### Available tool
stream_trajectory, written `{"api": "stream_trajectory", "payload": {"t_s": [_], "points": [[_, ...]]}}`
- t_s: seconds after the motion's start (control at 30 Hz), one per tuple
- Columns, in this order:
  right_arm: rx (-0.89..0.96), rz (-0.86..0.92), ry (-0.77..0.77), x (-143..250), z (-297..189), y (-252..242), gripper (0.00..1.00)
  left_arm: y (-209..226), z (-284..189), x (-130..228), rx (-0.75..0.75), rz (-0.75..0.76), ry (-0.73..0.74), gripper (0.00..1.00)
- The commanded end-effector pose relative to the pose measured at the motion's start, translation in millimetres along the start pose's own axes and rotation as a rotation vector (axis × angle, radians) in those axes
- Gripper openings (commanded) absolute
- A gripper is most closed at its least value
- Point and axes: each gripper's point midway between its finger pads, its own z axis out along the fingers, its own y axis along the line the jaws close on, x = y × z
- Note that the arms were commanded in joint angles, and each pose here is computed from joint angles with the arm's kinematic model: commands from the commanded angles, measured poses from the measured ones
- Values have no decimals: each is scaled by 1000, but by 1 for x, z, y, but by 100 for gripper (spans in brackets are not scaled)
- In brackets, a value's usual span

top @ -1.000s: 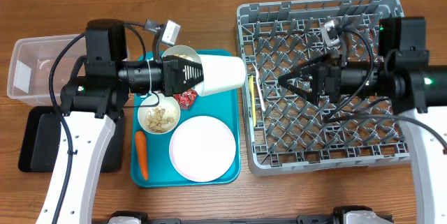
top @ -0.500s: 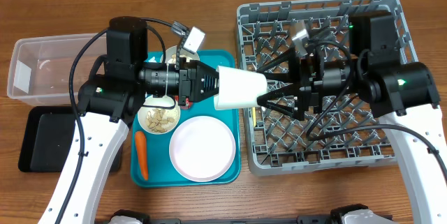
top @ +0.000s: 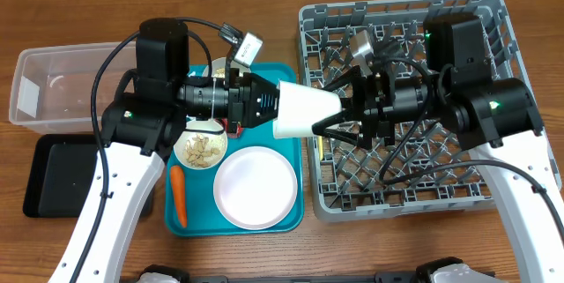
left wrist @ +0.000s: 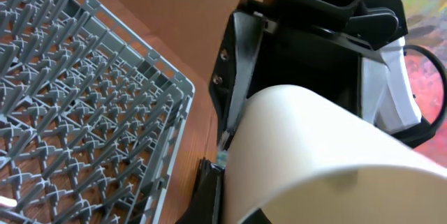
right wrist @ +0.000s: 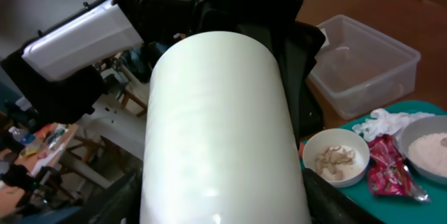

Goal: Sort waste into correct bins and load items into the dishwasher rack
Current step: 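Lift the white cup and pass it to the right gripper, then place the white cup upside down in the rack's right side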

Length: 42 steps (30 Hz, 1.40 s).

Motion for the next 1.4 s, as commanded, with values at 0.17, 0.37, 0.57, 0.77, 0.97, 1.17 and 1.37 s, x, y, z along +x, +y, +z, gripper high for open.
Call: {"api": "stream_trajectory", "payload": {"t_s": [0.17, 0.37, 0.57, 0.77, 0.97, 1.17, 1.37], "points": [[30, 2, 18, 0, 3, -2, 45, 1, 1, -6, -36, 33, -14, 64], [203, 71, 46, 3, -5, -20, 41, 14, -1, -9, -105, 38, -33, 100], [482, 118, 9, -1, -43, -33, 41, 42, -10, -5, -257, -16, -48, 100], [782, 191, -34, 10, -102, -38, 42, 74, -22, 10, -448, -93, -31, 100], [1182, 517, -17, 62, -169, -60, 42, 88, -29, 19, -536, -137, -18, 100], [1408, 848, 81, 121, -207, -66, 42, 90, -31, 20, -555, -142, -17, 100], [1500, 1043, 148, 150, -225, -88, 42, 91, -31, 20, -560, -142, -18, 100]]}}
